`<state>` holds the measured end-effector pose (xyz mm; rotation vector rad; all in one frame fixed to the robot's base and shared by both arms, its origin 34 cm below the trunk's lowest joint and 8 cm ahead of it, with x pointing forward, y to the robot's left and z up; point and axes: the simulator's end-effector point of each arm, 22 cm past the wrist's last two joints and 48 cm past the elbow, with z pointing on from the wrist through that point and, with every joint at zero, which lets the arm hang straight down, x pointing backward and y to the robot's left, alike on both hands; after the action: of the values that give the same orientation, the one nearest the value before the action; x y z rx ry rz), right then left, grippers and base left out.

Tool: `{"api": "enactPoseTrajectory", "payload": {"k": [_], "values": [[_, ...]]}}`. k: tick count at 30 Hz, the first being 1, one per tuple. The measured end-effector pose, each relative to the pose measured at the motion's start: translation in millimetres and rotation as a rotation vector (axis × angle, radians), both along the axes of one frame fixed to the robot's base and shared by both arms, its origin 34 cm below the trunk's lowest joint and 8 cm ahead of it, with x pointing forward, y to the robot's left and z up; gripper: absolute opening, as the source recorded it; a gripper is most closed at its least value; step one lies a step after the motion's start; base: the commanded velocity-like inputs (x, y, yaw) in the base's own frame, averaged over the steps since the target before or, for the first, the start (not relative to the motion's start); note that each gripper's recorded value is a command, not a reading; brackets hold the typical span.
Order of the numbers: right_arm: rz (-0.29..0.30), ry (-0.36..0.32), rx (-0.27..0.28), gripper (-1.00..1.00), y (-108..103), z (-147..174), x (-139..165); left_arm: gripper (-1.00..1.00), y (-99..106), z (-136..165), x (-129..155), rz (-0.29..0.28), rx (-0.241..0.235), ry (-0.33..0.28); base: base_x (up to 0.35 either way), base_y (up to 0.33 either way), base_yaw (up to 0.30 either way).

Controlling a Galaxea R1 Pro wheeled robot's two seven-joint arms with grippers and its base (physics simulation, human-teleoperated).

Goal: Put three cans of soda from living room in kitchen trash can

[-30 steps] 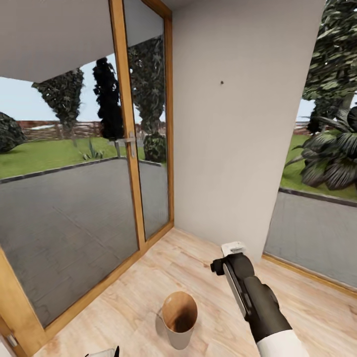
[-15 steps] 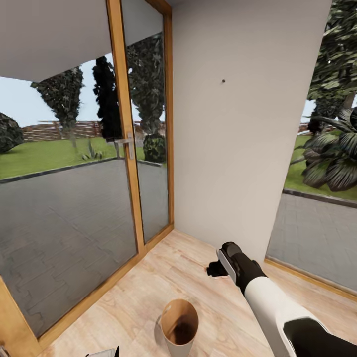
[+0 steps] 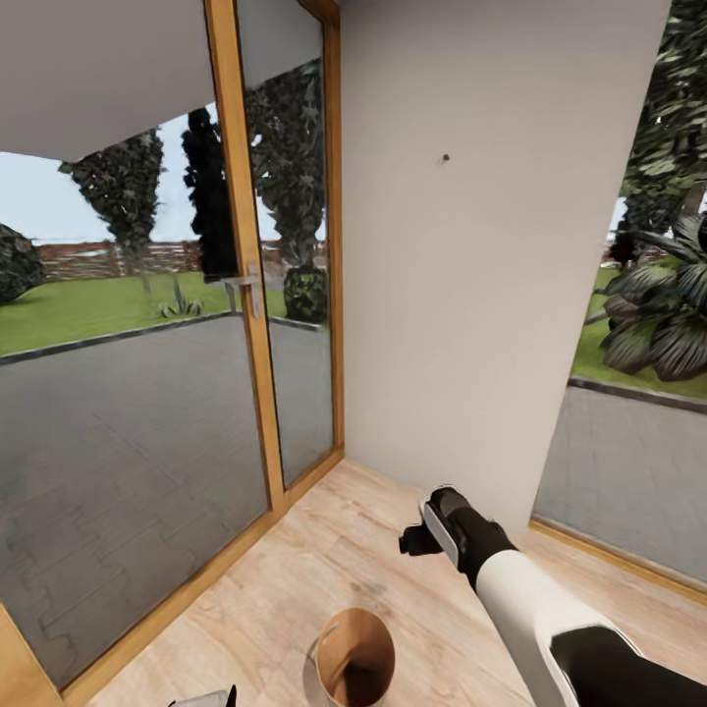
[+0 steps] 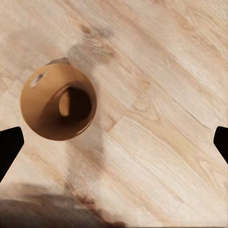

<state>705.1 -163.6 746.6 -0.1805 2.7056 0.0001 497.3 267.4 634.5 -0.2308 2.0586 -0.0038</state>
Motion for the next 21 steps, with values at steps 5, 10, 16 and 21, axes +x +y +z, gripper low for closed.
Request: {"api": "enactPoseTrajectory", "payload": {"k": [5,10,16,21], "values": [[-0.003,-0.005,-0.004,1.0,-1.2,-26.7,-8.8,1.0,0.1,0.2,0.0,0.001,-0.001,-0.001,0.062,0.0,0.0],[-0.001,0.001,-0.003,1.0,1.6,-41.4,-16.9,1.0,0.4,0.6,0.2,0.002,-0.001,-0.003,0.02,0.0,0.0],[0.002,0.005,-0.004,1.0,7.0,-47.2,-21.4,1.0,0.5,1.0,0.1,0.003,0.0,-0.004,0.005,0.0,0.0],[-0.003,0.006,0.016,1.0,13.7,-47.2,-22.4,1.0,0.2,2.4,1.1,0.001,-0.001,-0.008,0.0,0.0,0.0]]}}
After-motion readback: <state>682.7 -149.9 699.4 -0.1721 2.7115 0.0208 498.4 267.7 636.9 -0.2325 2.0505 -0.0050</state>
